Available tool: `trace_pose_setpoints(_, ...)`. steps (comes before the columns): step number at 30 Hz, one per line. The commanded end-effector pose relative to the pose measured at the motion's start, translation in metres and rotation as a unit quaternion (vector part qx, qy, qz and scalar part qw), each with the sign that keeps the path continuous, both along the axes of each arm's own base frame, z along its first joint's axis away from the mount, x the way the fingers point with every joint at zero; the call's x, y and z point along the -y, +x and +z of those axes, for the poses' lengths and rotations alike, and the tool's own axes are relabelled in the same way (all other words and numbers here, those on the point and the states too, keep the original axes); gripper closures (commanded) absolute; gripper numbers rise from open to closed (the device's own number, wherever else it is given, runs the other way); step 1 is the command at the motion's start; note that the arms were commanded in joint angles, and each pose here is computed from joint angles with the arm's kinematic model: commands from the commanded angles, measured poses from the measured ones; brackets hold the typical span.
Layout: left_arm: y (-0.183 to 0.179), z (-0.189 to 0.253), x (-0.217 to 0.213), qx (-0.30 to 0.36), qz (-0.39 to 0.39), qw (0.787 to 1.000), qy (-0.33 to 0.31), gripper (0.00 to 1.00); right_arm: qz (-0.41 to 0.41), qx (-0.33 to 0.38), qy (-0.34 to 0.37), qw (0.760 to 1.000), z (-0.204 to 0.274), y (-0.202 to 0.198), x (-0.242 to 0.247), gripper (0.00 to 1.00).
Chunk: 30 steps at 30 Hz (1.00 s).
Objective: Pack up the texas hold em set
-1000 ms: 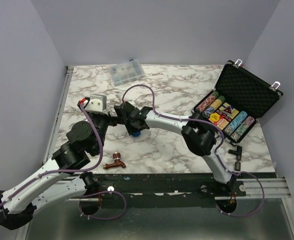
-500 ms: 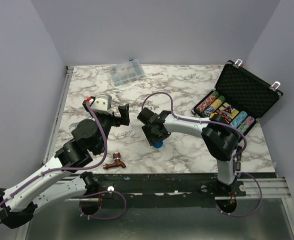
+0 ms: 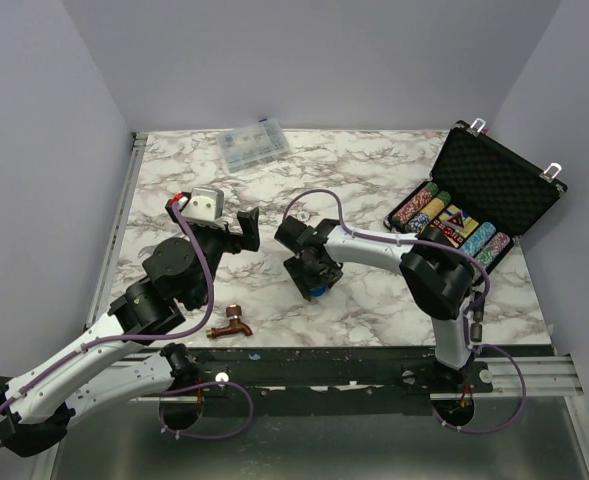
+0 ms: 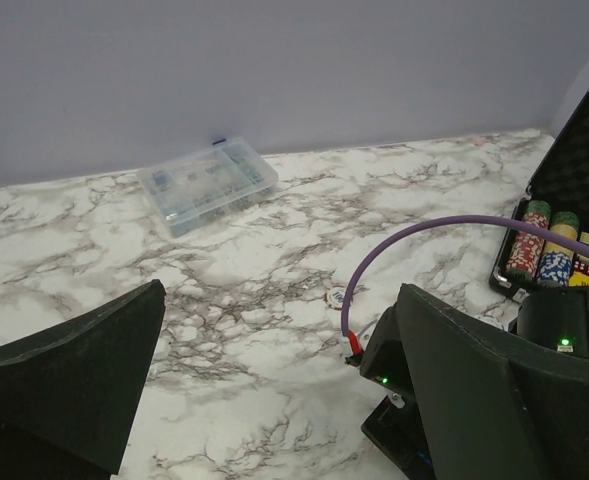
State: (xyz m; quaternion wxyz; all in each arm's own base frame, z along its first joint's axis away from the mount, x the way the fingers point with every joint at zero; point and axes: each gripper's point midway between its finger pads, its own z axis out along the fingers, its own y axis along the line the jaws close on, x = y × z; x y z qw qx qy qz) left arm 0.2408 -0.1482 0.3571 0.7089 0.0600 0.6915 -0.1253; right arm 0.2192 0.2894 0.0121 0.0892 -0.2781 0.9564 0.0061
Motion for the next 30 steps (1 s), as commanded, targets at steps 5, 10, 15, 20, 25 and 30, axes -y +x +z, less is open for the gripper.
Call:
trace_pose_setpoints(5, -0.002, 0.011, 0.001, 0.004, -0.01, 1.0, -0.012, 0.01, 0.003, -0.046, -0.103, 0.994, -0.049, -0.014, 0.044, 0.32)
trace_pose_setpoints(10, -0.002, 0.009, 0.003, 0.002, -0.011, 1.0, -0.011, 0.01, 0.003, -0.044, -0.09, 0.995, -0.048, -0.006, 0.038, 0.31)
trace_pose_setpoints(15, -0.001, 0.008, 0.004, 0.001, -0.013, 1.0, -0.01, 0.01, 0.006, -0.038, -0.087, 0.995, -0.049, 0.001, 0.033, 0.31)
trace_pose_setpoints(20, 0.0, 0.006, 0.006, -0.002, -0.013, 1.0, -0.006, 0.01, 0.005, -0.029, -0.081, 0.996, -0.048, 0.011, 0.028, 0.3)
trace_pose_setpoints(25, 0.0, 0.006, 0.006, -0.003, -0.013, 1.0, -0.004, 0.01, 0.007, -0.029, -0.073, 0.997, -0.049, 0.017, 0.024, 0.3)
trace_pose_setpoints(30, 0.0, 0.006, 0.006, -0.002, -0.012, 1.0, -0.006, 0.01, 0.012, -0.028, -0.074, 0.997, -0.052, 0.019, 0.023, 0.33)
